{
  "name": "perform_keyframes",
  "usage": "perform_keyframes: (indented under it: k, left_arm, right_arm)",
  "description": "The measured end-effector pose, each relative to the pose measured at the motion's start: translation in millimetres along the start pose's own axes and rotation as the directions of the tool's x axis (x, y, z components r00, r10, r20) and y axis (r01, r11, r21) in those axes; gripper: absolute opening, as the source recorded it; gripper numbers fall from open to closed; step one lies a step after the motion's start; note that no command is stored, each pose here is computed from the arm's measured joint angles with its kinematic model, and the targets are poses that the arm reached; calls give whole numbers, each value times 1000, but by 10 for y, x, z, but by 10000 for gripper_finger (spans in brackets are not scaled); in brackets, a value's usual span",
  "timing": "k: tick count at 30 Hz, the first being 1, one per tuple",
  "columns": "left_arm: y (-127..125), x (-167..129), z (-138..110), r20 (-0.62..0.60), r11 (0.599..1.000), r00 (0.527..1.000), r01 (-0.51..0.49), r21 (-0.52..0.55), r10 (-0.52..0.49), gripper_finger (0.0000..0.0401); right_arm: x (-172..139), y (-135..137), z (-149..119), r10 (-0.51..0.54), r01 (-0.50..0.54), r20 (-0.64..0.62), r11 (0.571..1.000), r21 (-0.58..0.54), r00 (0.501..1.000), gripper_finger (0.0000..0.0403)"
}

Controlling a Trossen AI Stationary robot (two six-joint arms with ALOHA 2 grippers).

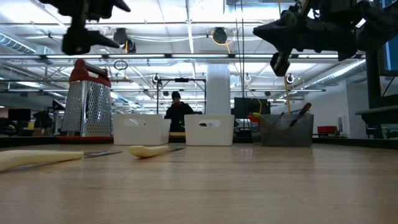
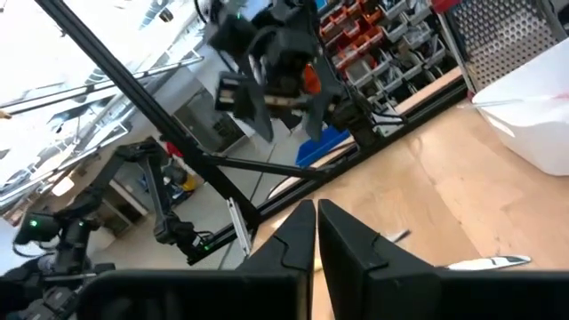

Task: Pick & Place Kitchen Items
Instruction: Put the top left knife into the right white bin

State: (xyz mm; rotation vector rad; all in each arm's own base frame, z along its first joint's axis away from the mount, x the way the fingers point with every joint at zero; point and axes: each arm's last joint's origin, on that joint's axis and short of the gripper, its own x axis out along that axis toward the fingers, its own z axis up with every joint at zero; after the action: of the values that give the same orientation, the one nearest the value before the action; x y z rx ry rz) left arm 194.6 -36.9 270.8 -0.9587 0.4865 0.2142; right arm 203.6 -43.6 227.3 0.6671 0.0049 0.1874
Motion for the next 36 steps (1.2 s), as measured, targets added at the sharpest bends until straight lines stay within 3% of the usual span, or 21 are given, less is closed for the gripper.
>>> perform_keyframes:
  k: [9, 20, 27, 32, 36]
  left_arm:
    - [23, 373, -365, -227, 979, 965, -163, -124, 132, 310]
    - [207, 749, -723, -472, 873, 837, -423, -241, 276, 310]
    - [230, 830, -893, -511, 796, 797, -521, -309, 323, 310]
    - [73, 947, -936, -493, 786, 793, -541, -300, 358, 310]
    - [38, 1054, -959, -495, 709, 704, -669, -224, 509, 310]
  right_arm:
    - [-2, -7, 1, -4, 4, -1, 1000, -21, 1000, 9]
    - [-3, -6, 5, -3, 3, 3, 1000, -23, 1000, 7]
    - [-3, -7, 5, -4, 4, 2, 1000, -22, 1000, 6]
    - [-3, -7, 5, -4, 4, 2, 1000, -22, 1000, 5]
    - [-3, -7, 4, -4, 4, 2, 1000, -22, 1000, 4]
